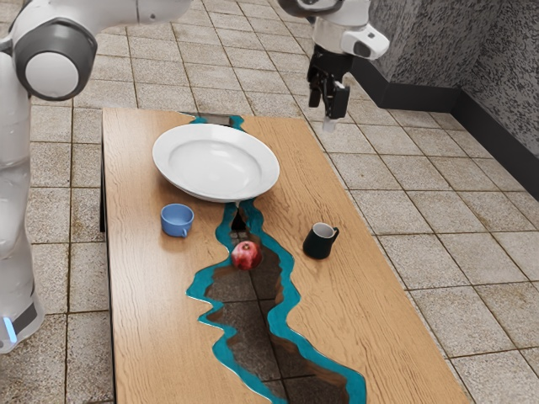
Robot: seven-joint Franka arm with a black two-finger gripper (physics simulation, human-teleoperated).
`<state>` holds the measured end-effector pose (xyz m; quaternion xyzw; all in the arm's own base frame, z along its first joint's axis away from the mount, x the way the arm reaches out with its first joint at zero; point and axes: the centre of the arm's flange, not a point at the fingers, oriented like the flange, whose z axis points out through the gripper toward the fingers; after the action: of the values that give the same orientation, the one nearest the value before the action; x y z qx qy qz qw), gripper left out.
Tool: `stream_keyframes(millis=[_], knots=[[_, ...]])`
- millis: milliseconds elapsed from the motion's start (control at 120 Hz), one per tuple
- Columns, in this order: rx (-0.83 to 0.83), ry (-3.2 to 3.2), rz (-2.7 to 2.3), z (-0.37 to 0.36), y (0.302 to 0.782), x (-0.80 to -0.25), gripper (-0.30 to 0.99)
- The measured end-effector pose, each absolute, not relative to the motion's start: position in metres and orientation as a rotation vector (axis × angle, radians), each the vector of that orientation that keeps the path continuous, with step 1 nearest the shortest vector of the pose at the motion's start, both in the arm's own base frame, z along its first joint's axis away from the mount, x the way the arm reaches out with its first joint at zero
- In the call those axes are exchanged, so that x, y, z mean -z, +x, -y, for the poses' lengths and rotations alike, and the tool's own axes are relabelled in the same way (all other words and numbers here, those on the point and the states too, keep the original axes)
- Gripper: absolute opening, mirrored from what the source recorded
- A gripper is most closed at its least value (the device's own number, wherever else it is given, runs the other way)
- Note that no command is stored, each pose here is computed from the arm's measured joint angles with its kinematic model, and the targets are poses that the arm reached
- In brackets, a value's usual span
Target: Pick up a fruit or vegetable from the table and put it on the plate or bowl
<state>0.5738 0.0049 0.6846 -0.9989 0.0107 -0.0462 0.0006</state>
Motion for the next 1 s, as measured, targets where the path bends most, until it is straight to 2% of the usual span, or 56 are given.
stream_keyframes(millis=[267, 392, 533, 617, 700, 842, 1000], knots=[[0.112, -3.129, -0.05, -0.003, 0.568, -0.687, 0.69], [0.034, -3.124, -0.109, 0.0, 0.56, -0.685, 0.69], [-0.022, -3.046, -0.337, 0.051, 0.548, -0.67, 0.69], [-0.052, -3.03, -0.522, 0.099, 0.537, -0.644, 0.69], [-0.063, -3.015, -0.672, 0.133, 0.5, -0.627, 0.69], [-0.081, -3.032, -0.623, 0.092, 0.46, -0.584, 0.69], [-0.053, -3.046, -0.68, 0.089, 0.444, -0.537, 0.69]])
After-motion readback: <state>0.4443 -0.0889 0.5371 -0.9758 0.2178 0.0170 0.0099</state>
